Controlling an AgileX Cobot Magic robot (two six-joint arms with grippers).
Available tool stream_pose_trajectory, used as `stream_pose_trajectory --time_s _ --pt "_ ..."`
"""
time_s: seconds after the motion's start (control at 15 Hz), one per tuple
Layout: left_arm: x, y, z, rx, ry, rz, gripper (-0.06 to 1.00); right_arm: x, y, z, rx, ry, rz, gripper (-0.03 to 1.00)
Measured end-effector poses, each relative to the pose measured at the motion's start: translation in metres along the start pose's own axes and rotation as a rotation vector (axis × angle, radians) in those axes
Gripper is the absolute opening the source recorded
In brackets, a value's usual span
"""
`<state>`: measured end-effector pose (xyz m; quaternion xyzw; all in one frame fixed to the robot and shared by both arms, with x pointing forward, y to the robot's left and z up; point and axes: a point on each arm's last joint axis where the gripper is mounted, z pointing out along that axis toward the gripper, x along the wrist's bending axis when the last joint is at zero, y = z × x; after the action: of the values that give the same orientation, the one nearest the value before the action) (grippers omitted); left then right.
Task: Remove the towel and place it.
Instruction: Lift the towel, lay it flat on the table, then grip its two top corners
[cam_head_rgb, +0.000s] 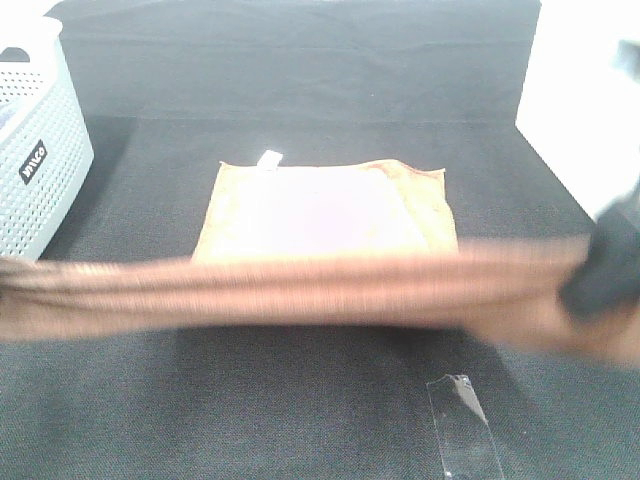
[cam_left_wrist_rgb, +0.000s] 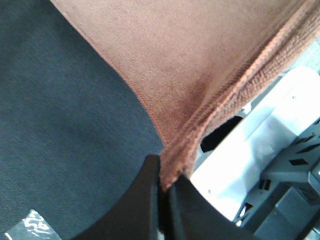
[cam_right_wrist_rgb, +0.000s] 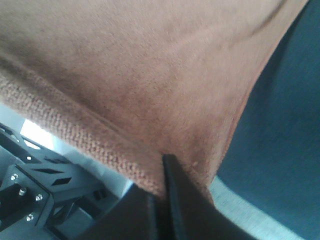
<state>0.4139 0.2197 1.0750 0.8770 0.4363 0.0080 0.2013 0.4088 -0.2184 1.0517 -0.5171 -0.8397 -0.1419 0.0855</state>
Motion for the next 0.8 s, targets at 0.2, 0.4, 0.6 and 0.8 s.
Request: stream_pose_trajectory --time_s 0.2,0.4,0.6,0.8 --pt "0.003 0.005 0.014 0.06 -0.051 -0.026 0.0 -0.005 -0.01 0.019 0.032 0.005 0.028 0.0" --pt "0.005 0.012 0.035 0.121 -0.129 -0.045 0.0 -0.011 -0.026 0.038 0.098 -0.009 0.054 0.0" --pt "-0.008 0.017 0.059 0.229 -0.155 0.032 0.0 -0.015 -0.034 0.044 0.139 -0.038 0.092 0.0" --pt "-0.025 0.019 0.086 0.36 -0.148 0.037 0.0 -0.02 -0.035 0.048 0.2 -0.061 0.093 0.0"
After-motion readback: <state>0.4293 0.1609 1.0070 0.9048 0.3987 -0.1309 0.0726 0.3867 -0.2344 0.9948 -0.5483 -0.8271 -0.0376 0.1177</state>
